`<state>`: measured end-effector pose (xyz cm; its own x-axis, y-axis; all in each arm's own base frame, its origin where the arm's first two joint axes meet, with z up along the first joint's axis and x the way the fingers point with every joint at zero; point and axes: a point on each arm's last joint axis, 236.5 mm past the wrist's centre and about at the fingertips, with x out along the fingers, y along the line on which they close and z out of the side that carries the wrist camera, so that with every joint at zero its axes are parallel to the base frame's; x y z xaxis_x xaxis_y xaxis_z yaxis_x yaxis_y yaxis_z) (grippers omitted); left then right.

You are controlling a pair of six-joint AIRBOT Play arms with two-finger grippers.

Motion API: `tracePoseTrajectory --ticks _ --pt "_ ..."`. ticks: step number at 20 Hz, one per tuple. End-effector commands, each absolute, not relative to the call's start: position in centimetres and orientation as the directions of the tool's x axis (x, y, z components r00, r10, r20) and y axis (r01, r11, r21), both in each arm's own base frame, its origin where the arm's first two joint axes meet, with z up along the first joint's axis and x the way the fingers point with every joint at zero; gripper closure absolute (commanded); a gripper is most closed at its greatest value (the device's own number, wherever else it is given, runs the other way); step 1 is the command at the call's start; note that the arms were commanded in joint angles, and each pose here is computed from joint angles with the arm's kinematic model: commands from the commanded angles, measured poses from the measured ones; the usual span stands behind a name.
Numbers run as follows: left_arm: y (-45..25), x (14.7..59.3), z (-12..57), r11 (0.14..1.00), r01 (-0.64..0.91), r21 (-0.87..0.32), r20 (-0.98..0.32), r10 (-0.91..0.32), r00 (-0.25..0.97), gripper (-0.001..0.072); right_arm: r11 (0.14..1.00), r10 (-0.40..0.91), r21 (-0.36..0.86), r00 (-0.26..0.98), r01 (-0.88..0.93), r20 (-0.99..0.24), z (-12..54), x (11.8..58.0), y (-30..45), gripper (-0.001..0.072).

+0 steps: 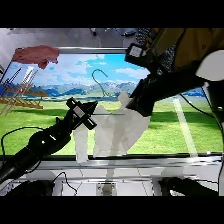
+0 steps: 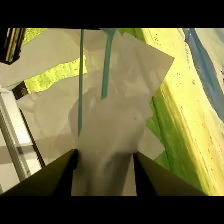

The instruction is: Fold the clothes and pants, and hang the long-sleeved shirts on hangers.

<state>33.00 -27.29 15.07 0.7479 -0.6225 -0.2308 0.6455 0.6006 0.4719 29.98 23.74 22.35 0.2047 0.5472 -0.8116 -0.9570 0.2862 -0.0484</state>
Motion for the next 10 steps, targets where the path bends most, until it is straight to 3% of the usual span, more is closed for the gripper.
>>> tracePoseTrajectory --ticks 1,2,3,8,10 --pt "-27.29 33.01 15.02 0.600 0.646 0.472 -0.232 -0.622 0.748 0.0682 0.263 0.611 0.029 0.143 -0.964 -0.778 21.50 30.65 26.18 0.0396" --pt "-27.29 33.00 15.01 0.600 0.646 0.472 -0.232 -0.622 0.748 0.0681 0.257 0.630 0.040 0.136 -0.966 -0.764 21.72 30.61 26.68 0.0563" --pt "-27.29 33.01 15.02 0.600 0.646 0.472 -0.232 -0.622 0.748 0.0681 0.258 0.642 0.037 0.143 -0.965 -0.754 22.04 30.70 26.92 0.0673" --pt "-27.27 32.99 15.07 0.601 0.645 0.472 -0.231 -0.622 0.748 0.0663 0.257 0.635 0.030 0.146 -0.966 -0.758 22.17 30.57 26.68 0.0682" --pt "-26.95 32.56 15.50 0.607 0.650 0.457 -0.234 -0.623 0.746 0.0542 0.269 0.626 0.019 0.160 -0.963 -0.763 22.05 30.91 26.45 0.0682"
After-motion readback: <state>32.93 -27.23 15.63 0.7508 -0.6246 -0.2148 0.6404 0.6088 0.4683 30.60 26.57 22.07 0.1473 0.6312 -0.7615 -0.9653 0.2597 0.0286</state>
